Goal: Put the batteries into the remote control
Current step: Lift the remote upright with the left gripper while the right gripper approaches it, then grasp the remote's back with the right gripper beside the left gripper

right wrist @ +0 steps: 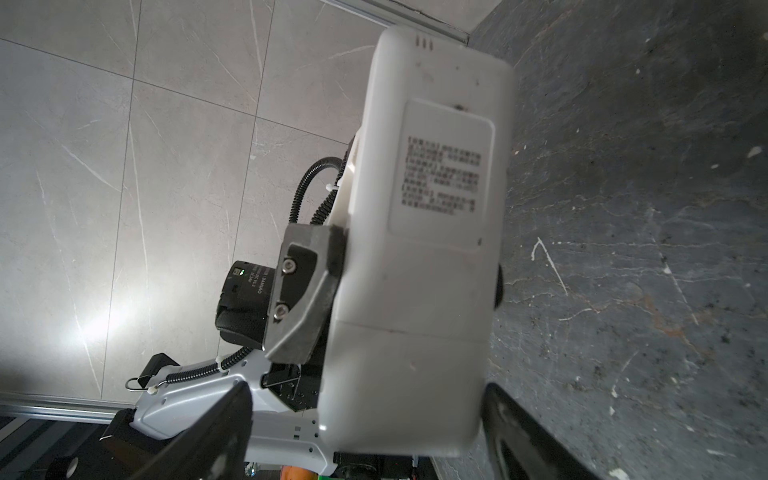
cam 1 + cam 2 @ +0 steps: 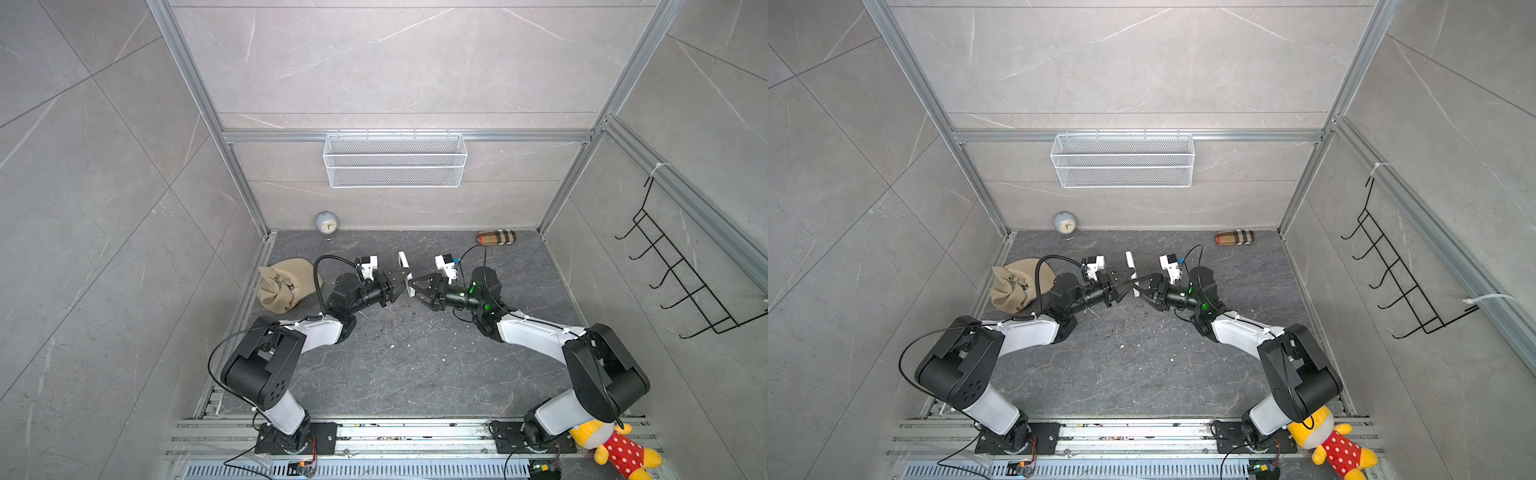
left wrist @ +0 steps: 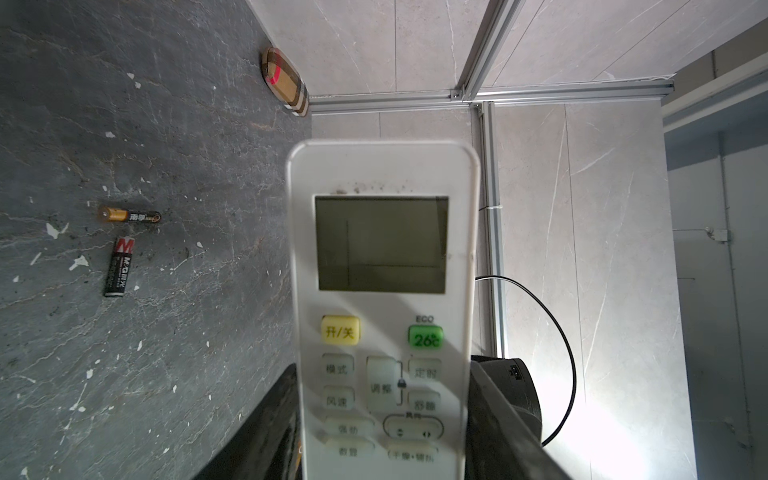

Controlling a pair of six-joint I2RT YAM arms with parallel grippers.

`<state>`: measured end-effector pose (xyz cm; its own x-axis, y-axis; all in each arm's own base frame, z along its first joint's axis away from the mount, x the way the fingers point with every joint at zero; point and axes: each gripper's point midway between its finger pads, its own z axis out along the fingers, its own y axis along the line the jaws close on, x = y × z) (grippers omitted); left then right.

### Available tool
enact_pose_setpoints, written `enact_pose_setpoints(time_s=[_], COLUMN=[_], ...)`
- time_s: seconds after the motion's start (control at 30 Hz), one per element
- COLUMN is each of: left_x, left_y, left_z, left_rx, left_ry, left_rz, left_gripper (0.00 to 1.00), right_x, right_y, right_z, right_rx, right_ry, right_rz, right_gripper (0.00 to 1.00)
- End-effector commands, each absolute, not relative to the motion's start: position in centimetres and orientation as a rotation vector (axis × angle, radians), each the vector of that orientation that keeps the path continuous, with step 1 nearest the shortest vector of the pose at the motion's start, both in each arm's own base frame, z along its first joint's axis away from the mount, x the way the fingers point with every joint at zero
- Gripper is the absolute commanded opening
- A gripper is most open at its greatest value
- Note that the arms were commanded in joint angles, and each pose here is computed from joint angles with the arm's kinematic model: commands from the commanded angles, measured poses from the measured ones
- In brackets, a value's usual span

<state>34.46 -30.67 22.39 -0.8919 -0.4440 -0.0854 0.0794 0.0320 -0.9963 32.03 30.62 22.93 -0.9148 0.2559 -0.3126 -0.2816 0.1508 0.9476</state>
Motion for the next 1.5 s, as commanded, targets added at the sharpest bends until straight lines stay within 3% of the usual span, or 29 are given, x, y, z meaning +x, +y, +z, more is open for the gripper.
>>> enact_pose_setpoints(time_s=[0.0,0.93,1.07,1.2,1.47], left_x=[33.4,32.9,32.8,32.7,32.6], left_y=[-31.1,-31.5,-31.4,-31.3,-30.8], left_z=[25.3,24.2,23.8,23.6,23.1], left_rx=[-0.258,-0.231,-0.235,-0.241,-0.258], left_ry=[1.849,1.903,1.916,1.919,1.949], left_rz=[-1.991,-1.995,-1.987,-1.977,-1.913], left_gripper=[0.48,0.48,0.55,0.69,0.81], right_x=[32.1,32.6,32.6,32.6,32.3], right_y=[31.3,32.0,31.9,31.8,31.5], right_z=[23.4,24.5,24.5,24.3,24.3], right_rx=[-0.076,-0.100,-0.101,-0.098,-0.104], right_ry=[2.025,1.985,1.987,1.995,2.015], right_rz=[1.820,1.859,1.851,1.839,1.789], right_gripper=[0.82,0.60,0.57,0.56,0.55])
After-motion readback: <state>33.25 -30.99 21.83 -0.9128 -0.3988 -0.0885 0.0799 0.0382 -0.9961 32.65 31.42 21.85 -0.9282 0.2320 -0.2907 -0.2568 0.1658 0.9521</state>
